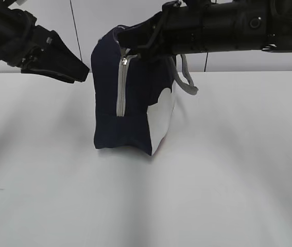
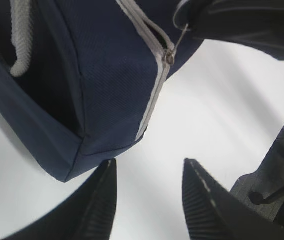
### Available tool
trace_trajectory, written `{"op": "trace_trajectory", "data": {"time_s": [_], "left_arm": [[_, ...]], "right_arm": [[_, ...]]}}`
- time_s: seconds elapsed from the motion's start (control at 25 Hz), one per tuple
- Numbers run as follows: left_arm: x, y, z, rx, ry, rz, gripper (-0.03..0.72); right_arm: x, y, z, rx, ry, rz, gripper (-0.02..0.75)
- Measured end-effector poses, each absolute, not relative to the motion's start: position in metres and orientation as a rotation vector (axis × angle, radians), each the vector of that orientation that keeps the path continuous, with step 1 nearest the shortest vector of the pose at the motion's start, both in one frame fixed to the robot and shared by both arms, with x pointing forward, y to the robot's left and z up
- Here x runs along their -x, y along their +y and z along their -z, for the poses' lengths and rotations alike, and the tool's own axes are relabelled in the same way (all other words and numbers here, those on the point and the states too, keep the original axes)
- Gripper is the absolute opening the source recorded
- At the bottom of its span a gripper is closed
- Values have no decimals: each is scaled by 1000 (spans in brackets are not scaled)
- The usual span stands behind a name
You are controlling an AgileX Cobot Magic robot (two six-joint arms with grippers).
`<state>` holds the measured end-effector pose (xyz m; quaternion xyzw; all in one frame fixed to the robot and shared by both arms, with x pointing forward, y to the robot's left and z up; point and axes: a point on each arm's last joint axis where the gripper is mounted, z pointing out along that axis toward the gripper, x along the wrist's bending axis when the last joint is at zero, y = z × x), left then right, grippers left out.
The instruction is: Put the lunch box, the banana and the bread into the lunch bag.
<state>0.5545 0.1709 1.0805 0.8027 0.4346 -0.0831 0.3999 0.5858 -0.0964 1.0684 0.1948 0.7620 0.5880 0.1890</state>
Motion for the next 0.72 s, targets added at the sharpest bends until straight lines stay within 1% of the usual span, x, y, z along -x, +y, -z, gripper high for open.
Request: {"op": "trace_trajectory", "data": {"time_s": [0.28,0.48,0.72], "left_arm": [[-559,171,-1075,-2021,1090,171,308],[-566,172,-1076,-1998,1084,67,308],[-582,170,-1060,-1981,1075,15,308]], "right_arm": [[-599,-93,-1065,-588,2130,-1637,6],[-600,-90,-1069,-598,2129,-1684,6],[-600,-89,-1068,-610,2136,-1708,6]]}}
